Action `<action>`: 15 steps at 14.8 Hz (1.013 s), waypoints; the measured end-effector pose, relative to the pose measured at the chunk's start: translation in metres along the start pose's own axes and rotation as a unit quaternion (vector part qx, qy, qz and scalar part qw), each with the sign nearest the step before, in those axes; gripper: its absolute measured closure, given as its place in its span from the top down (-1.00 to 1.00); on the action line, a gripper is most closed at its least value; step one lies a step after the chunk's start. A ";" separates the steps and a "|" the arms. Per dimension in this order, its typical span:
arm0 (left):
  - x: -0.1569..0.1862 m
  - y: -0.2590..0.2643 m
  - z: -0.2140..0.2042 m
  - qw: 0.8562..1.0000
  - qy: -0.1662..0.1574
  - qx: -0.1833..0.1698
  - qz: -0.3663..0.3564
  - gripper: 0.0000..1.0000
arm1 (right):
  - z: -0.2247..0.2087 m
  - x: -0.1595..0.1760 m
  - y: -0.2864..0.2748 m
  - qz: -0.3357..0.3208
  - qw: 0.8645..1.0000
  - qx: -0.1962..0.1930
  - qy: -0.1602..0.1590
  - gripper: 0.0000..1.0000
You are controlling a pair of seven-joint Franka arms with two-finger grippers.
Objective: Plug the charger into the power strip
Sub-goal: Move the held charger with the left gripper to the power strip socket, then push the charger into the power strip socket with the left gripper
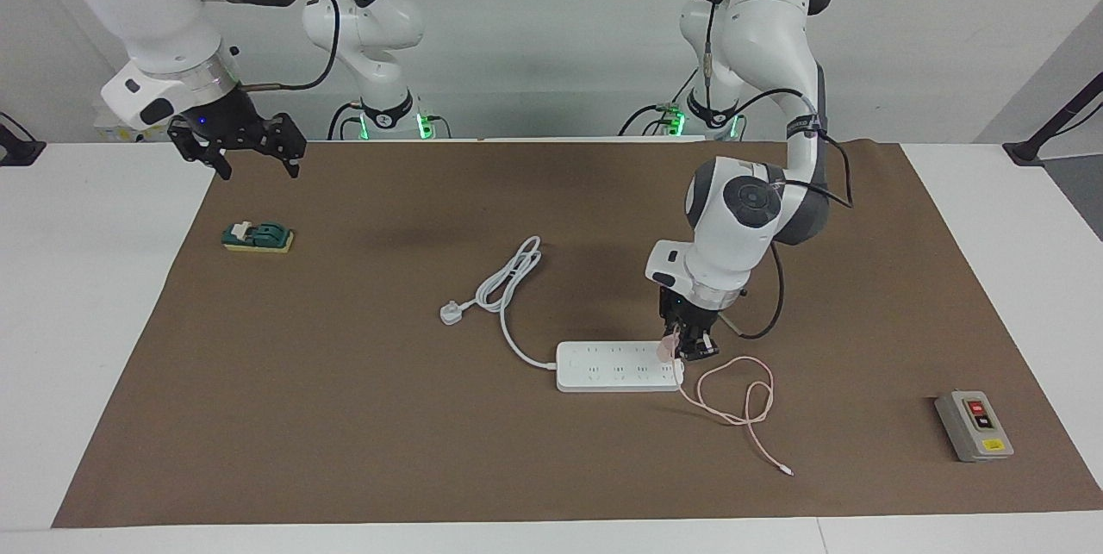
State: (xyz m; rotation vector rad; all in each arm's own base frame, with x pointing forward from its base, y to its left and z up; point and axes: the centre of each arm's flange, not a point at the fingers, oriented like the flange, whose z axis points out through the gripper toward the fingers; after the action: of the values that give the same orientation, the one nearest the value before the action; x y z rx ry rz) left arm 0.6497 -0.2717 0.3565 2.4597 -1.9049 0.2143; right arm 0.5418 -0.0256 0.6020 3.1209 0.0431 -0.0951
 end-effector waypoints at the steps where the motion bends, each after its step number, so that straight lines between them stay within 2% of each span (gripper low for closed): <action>1: 0.001 0.001 0.000 1.000 -0.001 -0.002 0.001 -0.37 | 0.000 0.000 0.000 0.000 1.000 0.000 0.000 1.00; 7: 0.001 0.007 -0.001 1.000 -0.013 -0.020 0.003 -0.37 | 0.000 0.000 -0.001 0.000 1.000 0.000 0.000 1.00; 15: -0.002 0.005 -0.001 1.000 -0.015 -0.019 0.002 -0.37 | 0.000 0.000 0.000 0.002 1.000 0.000 0.000 1.00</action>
State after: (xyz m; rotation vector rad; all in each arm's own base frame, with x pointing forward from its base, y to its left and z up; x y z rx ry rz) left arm 0.6439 -0.2709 0.3566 2.4498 -1.9060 0.1393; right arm 0.5418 -0.0257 0.6020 3.1209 0.0374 -0.0950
